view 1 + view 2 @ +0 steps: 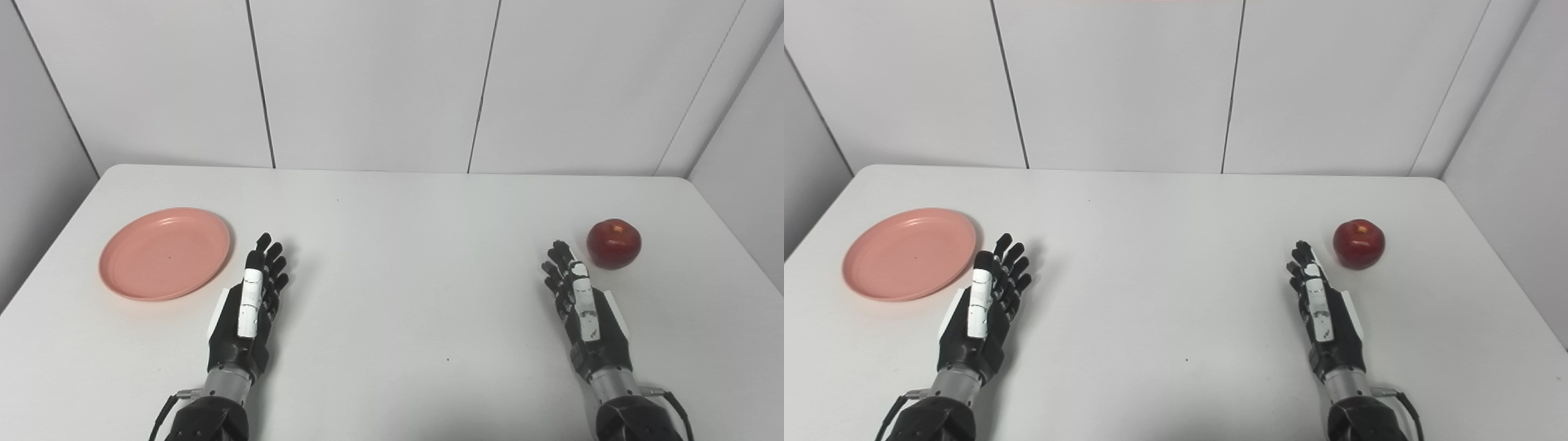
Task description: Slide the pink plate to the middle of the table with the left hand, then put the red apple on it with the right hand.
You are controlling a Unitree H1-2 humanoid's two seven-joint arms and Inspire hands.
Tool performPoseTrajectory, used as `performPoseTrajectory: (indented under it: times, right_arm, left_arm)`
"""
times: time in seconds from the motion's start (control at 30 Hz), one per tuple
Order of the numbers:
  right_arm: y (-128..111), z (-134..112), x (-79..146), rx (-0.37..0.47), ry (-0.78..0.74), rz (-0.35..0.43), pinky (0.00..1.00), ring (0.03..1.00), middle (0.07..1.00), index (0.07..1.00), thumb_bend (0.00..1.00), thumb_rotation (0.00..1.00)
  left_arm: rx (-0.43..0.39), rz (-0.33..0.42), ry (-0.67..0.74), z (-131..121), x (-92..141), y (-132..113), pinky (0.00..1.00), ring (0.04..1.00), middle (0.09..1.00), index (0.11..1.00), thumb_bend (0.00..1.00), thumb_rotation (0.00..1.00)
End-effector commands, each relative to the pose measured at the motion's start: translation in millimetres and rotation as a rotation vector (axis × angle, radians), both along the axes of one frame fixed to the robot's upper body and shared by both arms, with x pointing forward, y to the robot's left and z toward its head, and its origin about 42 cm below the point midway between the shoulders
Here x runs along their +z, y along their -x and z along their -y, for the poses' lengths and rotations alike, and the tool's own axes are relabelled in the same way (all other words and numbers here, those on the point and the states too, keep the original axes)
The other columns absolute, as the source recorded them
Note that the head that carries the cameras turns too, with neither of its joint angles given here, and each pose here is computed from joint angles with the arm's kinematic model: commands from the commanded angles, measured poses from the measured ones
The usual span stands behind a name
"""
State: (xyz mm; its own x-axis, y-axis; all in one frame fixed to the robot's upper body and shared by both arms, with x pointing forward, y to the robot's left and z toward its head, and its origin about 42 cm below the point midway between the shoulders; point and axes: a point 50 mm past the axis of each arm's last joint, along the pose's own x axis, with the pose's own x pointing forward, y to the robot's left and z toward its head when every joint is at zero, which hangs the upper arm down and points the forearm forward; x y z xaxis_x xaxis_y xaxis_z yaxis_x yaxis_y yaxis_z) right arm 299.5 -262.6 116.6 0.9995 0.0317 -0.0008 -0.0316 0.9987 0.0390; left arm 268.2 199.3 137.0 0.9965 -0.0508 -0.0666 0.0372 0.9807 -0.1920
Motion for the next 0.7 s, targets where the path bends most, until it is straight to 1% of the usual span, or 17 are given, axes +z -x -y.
performPoseTrajectory:
  times: [0.0, 0.23, 0.43, 0.57, 0.67]
  right_arm:
    - [-5.4, 0.0, 4.4, 0.016, 0.005, 0.033, 1.0, 0.959, 0.968, 0.961, 0.95, 1.0]
    - [-5.4, 0.0, 3.1, 0.013, 0.008, 0.025, 0.99, 0.954, 0.968, 0.957, 0.96, 1.0]
    - [-5.2, 2.6, 1.8, 0.017, 0.013, 0.027, 0.99, 0.951, 0.965, 0.959, 0.98, 1.0]
    - [-4.6, 9.2, -1.0, 0.013, 0.006, 0.027, 0.98, 0.952, 0.963, 0.952, 0.96, 1.0]
    - [-4.4, 18.2, -5.3, 0.015, -0.002, 0.029, 0.99, 0.96, 0.969, 0.961, 0.94, 1.0]
  left_arm:
    - [0.01, -0.004, 0.015, -0.9, -5.3, 10.9, 1.0, 1.0, 1.0, 1.0, 0.88, 0.95]
    - [0.011, -0.002, 0.015, -0.4, -5.3, 10.2, 1.0, 1.0, 1.0, 1.0, 0.88, 0.94]
    - [0.015, -0.005, 0.013, 1.6, -6.4, 10.7, 1.0, 1.0, 1.0, 1.0, 0.86, 0.95]
    - [0.018, -0.015, 0.019, 8.1, -10.1, 9.9, 1.0, 1.0, 1.0, 1.0, 0.87, 0.95]
    - [0.024, -0.02, 0.025, 18.0, -12.3, 9.5, 1.0, 1.0, 1.0, 1.0, 0.86, 0.95]
